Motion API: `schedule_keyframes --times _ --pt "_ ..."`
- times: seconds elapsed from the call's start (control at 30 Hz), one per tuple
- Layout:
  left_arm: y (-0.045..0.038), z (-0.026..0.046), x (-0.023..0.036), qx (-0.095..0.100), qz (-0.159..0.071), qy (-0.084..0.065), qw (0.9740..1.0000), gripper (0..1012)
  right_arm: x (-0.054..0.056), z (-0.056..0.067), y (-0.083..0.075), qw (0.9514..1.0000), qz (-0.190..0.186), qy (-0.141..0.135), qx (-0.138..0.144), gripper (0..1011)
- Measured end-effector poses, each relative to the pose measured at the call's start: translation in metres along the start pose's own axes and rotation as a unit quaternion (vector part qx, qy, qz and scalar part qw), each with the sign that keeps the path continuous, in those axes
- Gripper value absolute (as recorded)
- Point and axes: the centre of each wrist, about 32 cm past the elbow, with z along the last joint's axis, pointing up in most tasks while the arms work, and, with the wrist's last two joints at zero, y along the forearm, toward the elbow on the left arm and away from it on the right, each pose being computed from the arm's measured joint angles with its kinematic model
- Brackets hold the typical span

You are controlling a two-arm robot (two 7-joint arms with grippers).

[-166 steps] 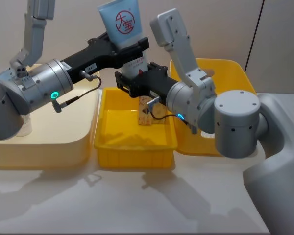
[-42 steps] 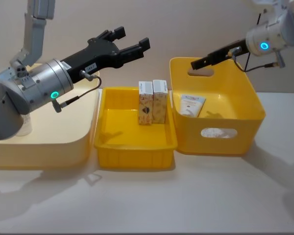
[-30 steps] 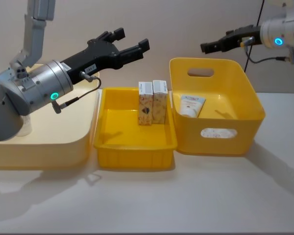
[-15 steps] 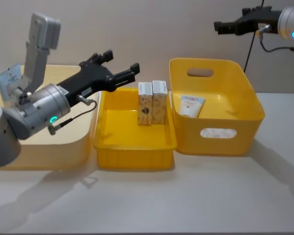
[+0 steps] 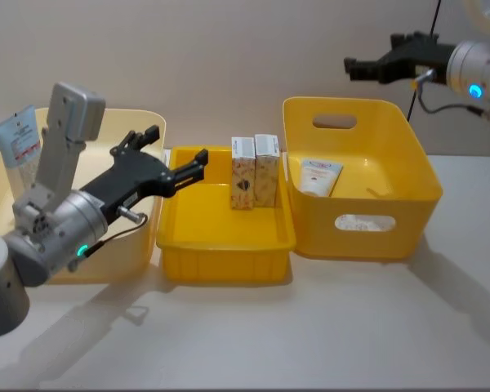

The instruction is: Bimanual collaborative sorting of washing and personal care products

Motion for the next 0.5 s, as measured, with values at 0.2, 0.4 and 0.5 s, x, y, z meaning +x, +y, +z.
schedule_keyframes --times 0.2,0.4,0.5 --pt "0.0139 -0.0116 -0.0106 0.010 0.033 -0.023 0.9991 1003 -0.013 -0.019 0.003 0.9999 0.002 -0.001 0.011 1001" --pt "0.0258 -0.0204 -0.0198 0.017 0.059 -0.043 0.9972 1004 -0.025 -0.035 0.004 0.9998 0.003 -0.001 0.022 1001" --pt "0.0329 -0.0253 -0.0255 0.020 0.074 -0.055 0.9955 1003 -0.032 -0.044 0.005 0.9996 0.004 -0.001 0.029 1001"
